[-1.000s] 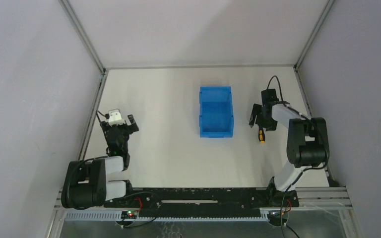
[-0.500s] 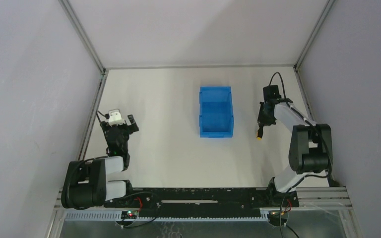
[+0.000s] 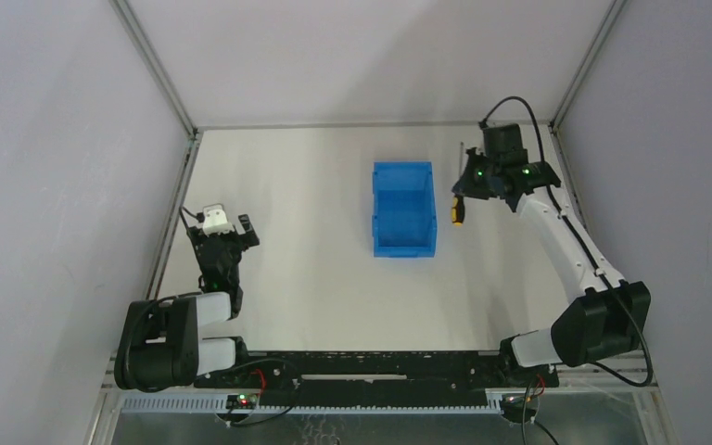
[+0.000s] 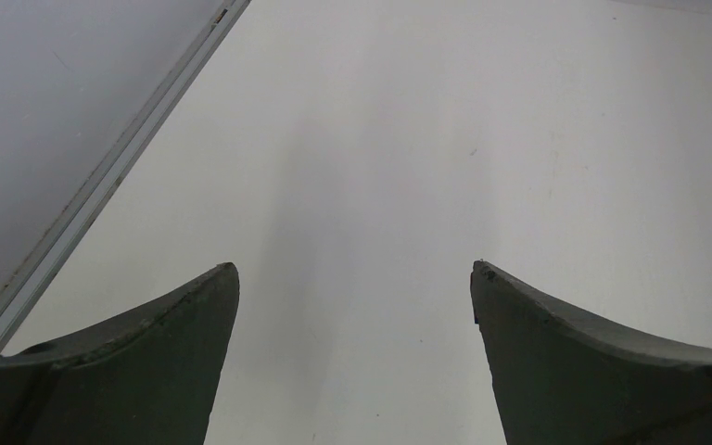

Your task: Put the screwdriver in the bin

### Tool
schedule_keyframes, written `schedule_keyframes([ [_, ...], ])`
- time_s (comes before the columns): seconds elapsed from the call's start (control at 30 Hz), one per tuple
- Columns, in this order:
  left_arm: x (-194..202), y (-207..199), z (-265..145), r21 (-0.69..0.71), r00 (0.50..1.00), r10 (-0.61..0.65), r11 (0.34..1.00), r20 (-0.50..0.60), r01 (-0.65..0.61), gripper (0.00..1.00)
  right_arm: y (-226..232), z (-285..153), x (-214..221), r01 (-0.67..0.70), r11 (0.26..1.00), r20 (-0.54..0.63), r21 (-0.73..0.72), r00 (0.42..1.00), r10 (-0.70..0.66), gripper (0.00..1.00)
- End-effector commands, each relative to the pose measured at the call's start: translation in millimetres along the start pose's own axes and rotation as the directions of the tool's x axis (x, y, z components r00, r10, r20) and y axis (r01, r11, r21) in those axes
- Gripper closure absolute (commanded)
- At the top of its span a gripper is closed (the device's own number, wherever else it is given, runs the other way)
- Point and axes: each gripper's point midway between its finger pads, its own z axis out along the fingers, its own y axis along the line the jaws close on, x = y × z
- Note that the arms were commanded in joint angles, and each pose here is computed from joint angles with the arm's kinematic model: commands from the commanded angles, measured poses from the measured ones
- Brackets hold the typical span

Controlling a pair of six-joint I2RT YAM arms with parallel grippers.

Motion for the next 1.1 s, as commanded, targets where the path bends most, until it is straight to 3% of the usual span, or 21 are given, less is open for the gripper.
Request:
schedule_keyframes([
  [0.0,-37.1,-1.4,8.3,-0.004,0.993,-0.001,1.0,0.115,0.002,0.0,65.9,-25.2,-1.8,0.026,0.986,-0.006,-0.162,1.0,-0.027,0.99],
  [0.2,-37.1,-1.5,8.3,-0.005,0.993,-0.001,1.0,0.115,0.002,0.0,124.0,-17.2,0.2,0.073,0.965,-0.019,-0.253,0.997,-0.08,0.99],
  [0.4,-37.3,-1.8,8.4,-0.004,0.993,-0.002,1.0,0.115,0.002,0.0,139.3,13.8,17.6,0.098,0.972,-0.037,-0.215,0.993,-0.109,0.98],
  [0.9,-37.2,-1.4,8.3,-0.005,0.993,-0.001,1.0,0.115,0.002,0.0,126.1,116.7,88.7,0.175,0.985,-0.128,-0.006,0.976,-0.174,0.94],
  [1.07,-37.6,-1.5,8.5,-0.005,0.993,-0.002,1.0,0.116,0.002,0.0,119.7,142.7,108.2,0.18,0.983,-0.166,0.037,0.971,-0.171,0.85],
])
